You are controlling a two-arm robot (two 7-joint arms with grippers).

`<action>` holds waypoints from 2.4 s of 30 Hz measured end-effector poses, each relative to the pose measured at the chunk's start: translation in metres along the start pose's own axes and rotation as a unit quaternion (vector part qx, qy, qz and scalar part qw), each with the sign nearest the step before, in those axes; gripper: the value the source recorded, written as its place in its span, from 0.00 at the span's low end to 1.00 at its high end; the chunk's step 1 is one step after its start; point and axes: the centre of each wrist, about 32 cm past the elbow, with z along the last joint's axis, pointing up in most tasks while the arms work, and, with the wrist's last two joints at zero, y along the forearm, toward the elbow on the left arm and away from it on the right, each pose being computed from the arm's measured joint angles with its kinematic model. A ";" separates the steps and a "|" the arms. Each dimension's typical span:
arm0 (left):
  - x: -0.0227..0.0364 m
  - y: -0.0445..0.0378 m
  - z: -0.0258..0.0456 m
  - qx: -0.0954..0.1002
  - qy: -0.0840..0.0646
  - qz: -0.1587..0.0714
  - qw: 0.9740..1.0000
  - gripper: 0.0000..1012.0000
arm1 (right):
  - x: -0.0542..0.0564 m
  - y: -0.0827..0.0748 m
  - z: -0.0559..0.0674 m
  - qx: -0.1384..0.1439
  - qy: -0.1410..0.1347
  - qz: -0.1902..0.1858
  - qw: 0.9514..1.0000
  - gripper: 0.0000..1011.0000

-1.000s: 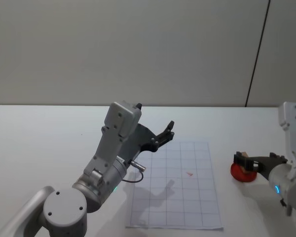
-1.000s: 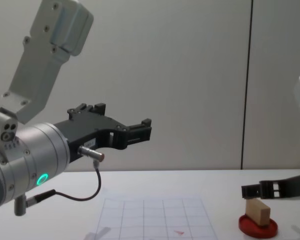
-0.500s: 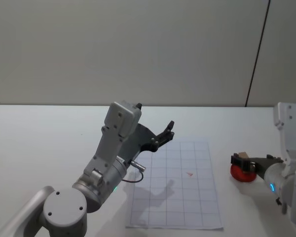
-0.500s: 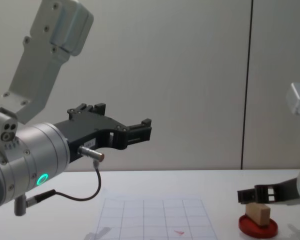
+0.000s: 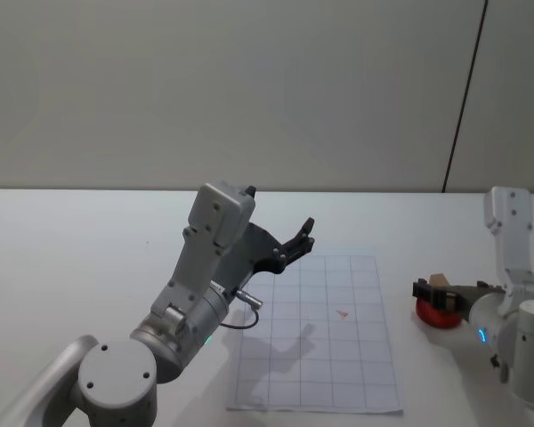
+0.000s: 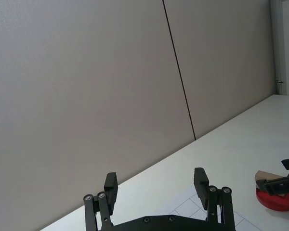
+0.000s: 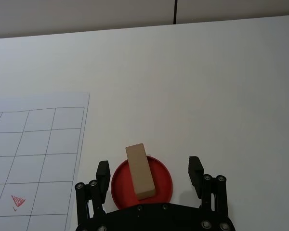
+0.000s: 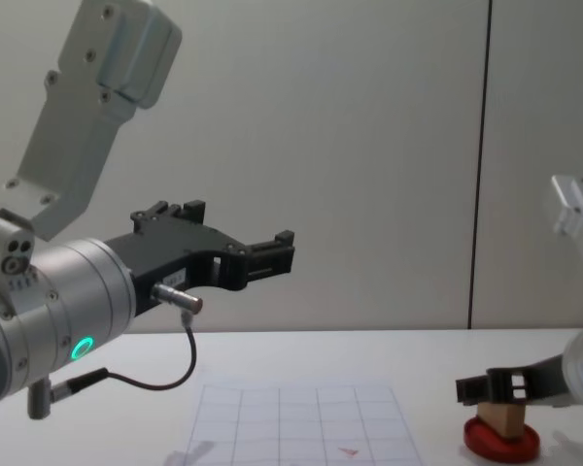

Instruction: Use the one hand to pick up the stamp and affix it onto the A4 paper.

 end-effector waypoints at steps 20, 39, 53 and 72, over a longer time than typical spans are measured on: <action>0.0000 0.0000 0.0000 0.000 0.000 0.000 1.000 0.99 | -0.001 0.009 -0.001 -0.008 0.000 -0.003 1.000 0.99; 0.0000 0.0000 0.0000 0.000 0.000 0.000 1.000 0.99 | -0.002 0.010 -0.001 -0.011 0.000 -0.002 1.000 0.47; 0.0000 0.0000 0.0000 0.000 0.000 0.000 1.000 0.99 | -0.002 0.011 -0.001 -0.011 0.000 -0.001 1.000 0.22; 0.0000 0.0000 0.0000 0.000 0.000 0.000 1.000 0.99 | 0.000 0.011 0.000 -0.011 -0.001 0.001 1.000 0.22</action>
